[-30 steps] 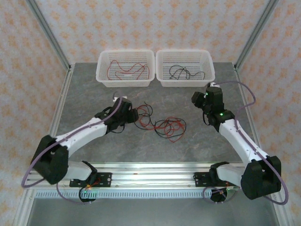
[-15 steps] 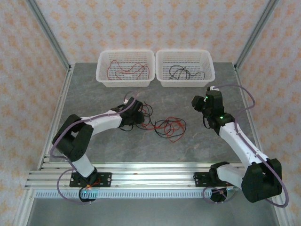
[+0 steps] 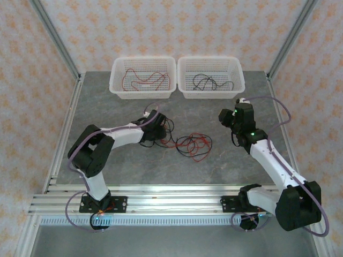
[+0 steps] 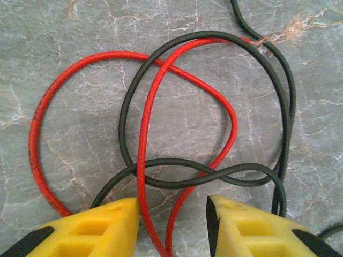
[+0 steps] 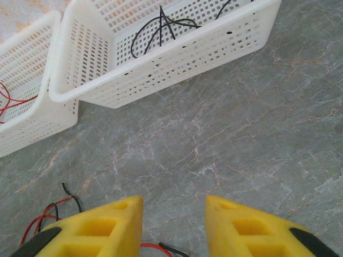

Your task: Untangle the cables

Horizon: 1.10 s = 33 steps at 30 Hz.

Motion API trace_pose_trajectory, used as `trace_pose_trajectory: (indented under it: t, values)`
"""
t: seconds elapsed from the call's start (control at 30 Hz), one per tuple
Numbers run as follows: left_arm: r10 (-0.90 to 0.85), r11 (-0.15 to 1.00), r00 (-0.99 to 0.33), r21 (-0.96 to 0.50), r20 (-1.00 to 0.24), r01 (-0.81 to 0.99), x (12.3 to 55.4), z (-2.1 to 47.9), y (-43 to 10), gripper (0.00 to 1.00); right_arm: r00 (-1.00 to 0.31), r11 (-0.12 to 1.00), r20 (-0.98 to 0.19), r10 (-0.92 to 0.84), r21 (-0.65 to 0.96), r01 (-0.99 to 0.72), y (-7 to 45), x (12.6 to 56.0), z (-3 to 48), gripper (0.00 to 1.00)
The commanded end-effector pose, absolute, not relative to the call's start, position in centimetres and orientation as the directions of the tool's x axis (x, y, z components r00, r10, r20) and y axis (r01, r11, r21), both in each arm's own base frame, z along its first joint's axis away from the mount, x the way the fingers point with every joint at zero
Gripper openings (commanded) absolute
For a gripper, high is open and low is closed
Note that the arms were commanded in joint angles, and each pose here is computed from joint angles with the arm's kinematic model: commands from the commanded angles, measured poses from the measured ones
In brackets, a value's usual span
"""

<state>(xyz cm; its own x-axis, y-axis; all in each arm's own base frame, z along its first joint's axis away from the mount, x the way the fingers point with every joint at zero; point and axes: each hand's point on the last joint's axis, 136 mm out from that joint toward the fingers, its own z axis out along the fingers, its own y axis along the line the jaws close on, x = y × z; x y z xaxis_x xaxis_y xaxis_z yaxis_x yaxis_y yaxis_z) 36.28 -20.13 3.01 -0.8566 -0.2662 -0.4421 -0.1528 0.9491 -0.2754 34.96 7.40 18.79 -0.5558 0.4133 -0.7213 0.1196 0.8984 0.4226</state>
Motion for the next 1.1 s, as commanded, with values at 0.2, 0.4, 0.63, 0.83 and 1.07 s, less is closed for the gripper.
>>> trace_pose_trajectory:
  t: [0.2, 0.4, 0.63, 0.83, 1.07]
  values:
    - [-0.258, 0.957, -0.837, -0.247, -0.482, -0.152, 37.9, 2.7, -20.4, 0.33, -0.562, 0.901, -0.719, 0.408, 0.415, 0.123, 7.3, 34.0, 18.5, 0.34]
    - [-0.265, 0.955, -0.82, -0.254, -0.507, -0.152, 38.2, 3.8, -20.3, 0.08, -0.566, 0.899, -0.714, 0.411, 0.419, 0.125, 7.3, 33.9, 18.2, 0.34]
    - [-0.253, 0.955, -0.795, -0.274, -0.551, -0.114, 37.9, 7.5, -20.7, 0.0, -0.59, 0.878, -0.681, 0.434, 0.465, 0.109, 8.2, 33.5, 17.3, 0.33]
    - [-0.225, 0.958, -0.764, -0.281, -0.605, -0.059, 37.4, 12.1, -21.7, 0.0, -0.629, 0.838, -0.625, 0.462, 0.539, 0.08, 10.3, 32.8, 15.9, 0.33]
    - [-0.226, 0.948, -0.716, -0.319, -0.66, -0.005, 36.7, 17.6, -22.7, 0.0, -0.688, 0.765, -0.543, 0.481, 0.643, 0.028, 14.4, 32.0, 14.5, 0.33]
